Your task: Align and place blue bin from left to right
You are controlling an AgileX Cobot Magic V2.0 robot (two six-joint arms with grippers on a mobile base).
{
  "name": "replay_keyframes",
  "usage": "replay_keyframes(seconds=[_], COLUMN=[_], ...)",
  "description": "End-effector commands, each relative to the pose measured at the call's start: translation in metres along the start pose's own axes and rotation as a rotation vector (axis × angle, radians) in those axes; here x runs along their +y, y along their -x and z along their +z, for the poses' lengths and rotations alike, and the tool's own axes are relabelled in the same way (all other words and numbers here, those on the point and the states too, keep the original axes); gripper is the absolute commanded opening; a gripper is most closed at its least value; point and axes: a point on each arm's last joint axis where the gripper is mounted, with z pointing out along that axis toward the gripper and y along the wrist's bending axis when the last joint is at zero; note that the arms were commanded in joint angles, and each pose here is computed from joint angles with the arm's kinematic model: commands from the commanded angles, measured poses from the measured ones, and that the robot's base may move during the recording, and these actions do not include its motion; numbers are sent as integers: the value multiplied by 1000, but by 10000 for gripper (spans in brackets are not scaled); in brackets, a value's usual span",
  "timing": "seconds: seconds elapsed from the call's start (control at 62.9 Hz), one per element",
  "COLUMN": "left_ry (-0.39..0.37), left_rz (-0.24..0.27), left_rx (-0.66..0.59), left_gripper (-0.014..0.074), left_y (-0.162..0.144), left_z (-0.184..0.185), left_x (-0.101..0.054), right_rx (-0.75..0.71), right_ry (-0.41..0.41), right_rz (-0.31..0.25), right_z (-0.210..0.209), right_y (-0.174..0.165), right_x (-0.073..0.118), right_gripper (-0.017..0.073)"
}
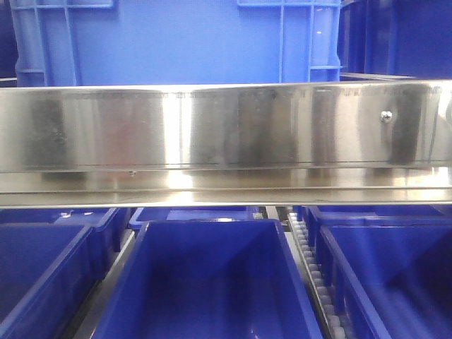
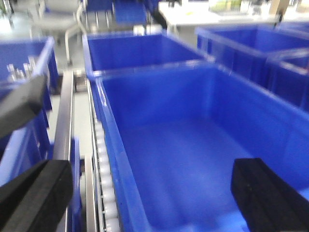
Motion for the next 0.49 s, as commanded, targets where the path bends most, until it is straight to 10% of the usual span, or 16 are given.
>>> replay_keyframes(seconds=[0.0,0.477], left_ry=[-2,133], left_rz=[4,8], left_rx=[63,406], left_gripper=[556,556], left_y=[10,23], left_z=[16,136], left_x=[-2,6], right_rx=[116,511], right_ry=[-4,-9], right_rz=[-22,6], right_z=[30,160], right_y=[5,10], right_x=[0,-3], right_gripper=[569,569])
